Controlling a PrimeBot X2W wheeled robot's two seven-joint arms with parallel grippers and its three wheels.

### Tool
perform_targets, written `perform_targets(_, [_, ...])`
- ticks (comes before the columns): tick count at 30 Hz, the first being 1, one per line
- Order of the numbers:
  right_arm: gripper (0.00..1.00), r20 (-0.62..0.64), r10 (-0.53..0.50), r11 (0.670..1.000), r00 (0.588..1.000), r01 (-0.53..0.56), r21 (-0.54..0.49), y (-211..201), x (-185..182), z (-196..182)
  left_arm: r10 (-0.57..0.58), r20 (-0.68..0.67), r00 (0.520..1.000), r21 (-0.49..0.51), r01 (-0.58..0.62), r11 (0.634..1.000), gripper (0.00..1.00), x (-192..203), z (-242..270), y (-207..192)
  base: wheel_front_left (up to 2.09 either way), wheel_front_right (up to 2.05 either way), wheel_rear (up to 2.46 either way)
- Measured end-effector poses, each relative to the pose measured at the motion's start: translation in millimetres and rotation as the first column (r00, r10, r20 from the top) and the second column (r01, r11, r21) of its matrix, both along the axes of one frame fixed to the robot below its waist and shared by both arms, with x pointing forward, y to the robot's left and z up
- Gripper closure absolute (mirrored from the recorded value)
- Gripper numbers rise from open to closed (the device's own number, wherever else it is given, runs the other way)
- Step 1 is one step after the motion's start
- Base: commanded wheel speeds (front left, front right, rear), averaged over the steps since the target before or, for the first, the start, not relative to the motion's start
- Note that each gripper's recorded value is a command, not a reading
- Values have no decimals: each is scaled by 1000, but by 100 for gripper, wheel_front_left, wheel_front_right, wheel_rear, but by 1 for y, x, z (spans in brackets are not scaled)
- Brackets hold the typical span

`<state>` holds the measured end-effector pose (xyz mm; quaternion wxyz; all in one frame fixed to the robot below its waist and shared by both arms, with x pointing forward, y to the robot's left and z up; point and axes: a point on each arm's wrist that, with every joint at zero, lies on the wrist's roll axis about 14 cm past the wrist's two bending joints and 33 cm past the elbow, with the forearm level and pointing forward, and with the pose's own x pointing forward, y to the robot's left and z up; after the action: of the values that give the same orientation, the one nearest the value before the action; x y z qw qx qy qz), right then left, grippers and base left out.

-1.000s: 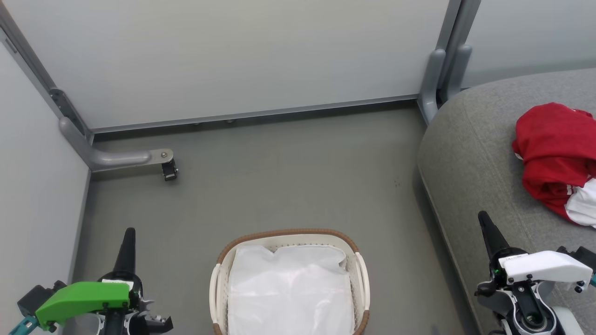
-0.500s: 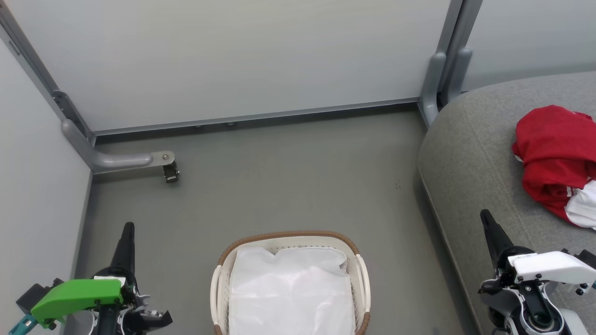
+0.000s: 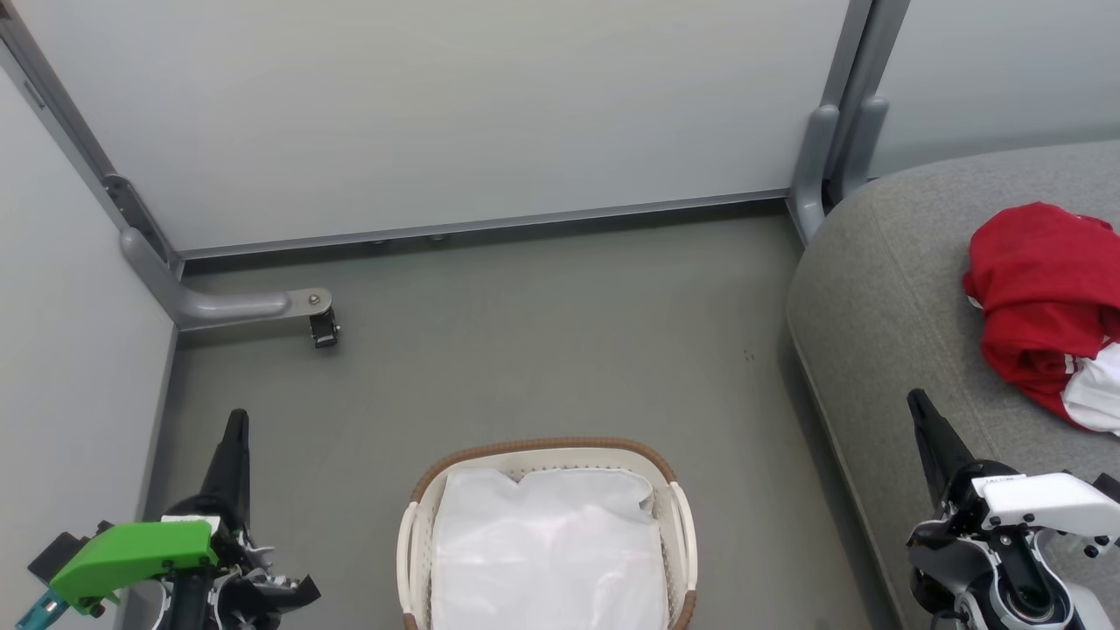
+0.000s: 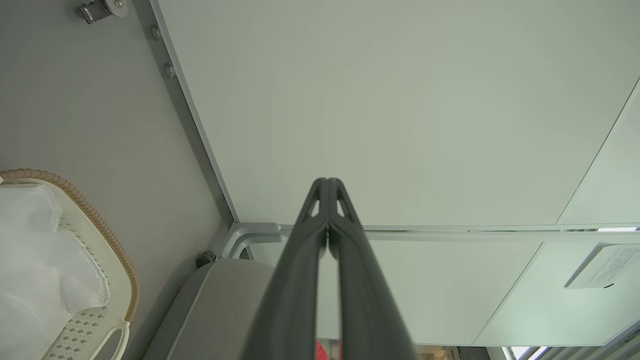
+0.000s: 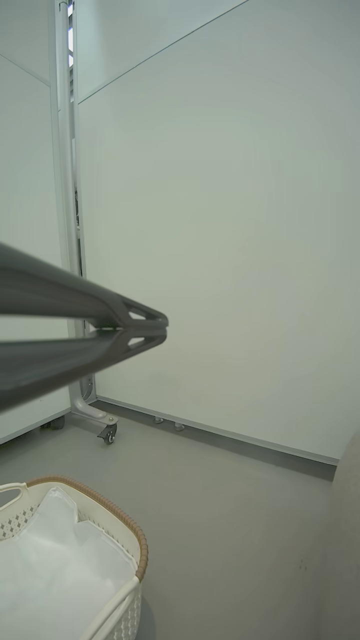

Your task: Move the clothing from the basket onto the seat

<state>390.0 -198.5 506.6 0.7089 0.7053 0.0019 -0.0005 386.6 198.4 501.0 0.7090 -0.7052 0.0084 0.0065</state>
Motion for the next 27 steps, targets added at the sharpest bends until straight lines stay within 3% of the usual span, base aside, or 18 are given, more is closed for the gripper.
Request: perform_targets(27, [100,4,-1,1000,1000,1,10,0,0,1,2,9,1000,-11,-2,1000,100,1,3,1,0,0,0])
